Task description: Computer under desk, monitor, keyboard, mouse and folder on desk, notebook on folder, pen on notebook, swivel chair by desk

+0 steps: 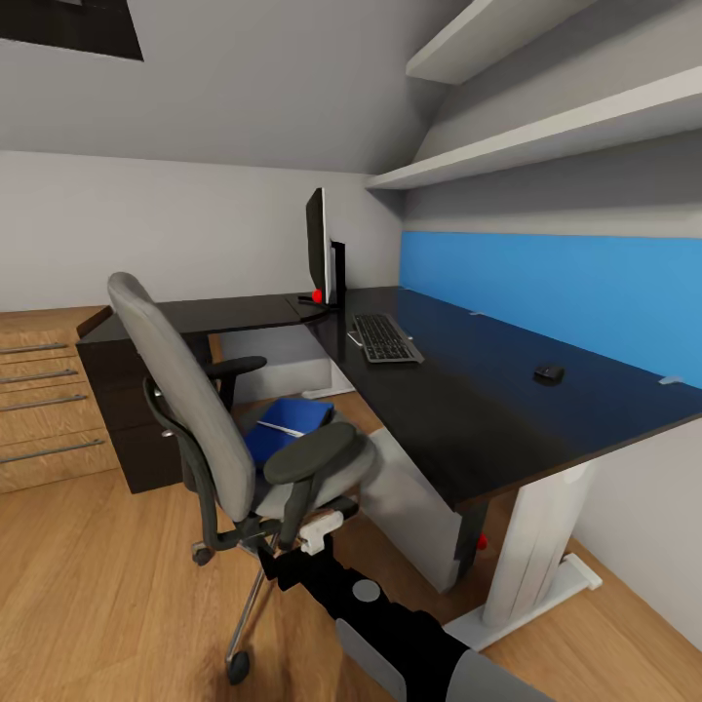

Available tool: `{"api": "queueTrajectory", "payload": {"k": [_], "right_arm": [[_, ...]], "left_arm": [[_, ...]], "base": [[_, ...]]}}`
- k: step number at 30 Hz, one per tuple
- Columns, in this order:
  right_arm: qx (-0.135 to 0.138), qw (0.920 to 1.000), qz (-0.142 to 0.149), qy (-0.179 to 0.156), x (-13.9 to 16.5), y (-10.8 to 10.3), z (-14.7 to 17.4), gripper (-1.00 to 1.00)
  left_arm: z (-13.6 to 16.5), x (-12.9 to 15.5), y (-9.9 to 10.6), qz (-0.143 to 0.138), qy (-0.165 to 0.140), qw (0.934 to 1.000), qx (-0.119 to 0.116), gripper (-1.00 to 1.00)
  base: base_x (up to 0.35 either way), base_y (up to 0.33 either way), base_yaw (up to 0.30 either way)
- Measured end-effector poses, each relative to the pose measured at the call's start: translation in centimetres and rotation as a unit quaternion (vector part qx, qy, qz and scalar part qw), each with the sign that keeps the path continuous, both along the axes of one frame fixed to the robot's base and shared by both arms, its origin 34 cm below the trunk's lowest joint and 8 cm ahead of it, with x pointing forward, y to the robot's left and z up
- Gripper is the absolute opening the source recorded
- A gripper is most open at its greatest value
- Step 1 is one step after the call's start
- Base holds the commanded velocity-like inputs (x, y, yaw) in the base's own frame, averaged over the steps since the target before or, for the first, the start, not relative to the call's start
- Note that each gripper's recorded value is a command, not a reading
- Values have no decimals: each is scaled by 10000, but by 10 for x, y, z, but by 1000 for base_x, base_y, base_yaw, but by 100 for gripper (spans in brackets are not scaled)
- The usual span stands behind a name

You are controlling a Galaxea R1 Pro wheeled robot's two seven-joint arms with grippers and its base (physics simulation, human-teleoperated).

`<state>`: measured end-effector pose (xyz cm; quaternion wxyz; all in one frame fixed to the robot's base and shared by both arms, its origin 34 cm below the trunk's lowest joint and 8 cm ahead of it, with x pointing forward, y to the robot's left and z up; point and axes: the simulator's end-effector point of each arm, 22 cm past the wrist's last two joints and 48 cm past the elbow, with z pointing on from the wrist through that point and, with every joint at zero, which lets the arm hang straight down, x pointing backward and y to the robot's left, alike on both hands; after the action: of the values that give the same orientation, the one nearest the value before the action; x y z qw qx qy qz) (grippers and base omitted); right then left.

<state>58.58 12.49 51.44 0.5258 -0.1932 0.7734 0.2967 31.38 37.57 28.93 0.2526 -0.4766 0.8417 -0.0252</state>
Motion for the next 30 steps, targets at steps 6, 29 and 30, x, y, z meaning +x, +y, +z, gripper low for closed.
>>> {"api": "queueTrajectory", "payload": {"k": [6, 29, 30], "right_arm": [[63, 10000, -6, -25, 0, 1, 4, 100], [360, 9964, -757, 80, 31, -35, 4, 100], [438, 9920, -1160, 231, 47, -60, -4, 100]], "left_arm": [[-2, -2, 0, 10, 38, 10000, -10, 100], [-2, -2, -2, -9, 17, 10000, -27, 100], [-2, -1, -2, -12, 10, 10000, -30, 100]], "base": [[-83, -61, 0], [-85, -60, 0], [-3, -2, 0]]}}
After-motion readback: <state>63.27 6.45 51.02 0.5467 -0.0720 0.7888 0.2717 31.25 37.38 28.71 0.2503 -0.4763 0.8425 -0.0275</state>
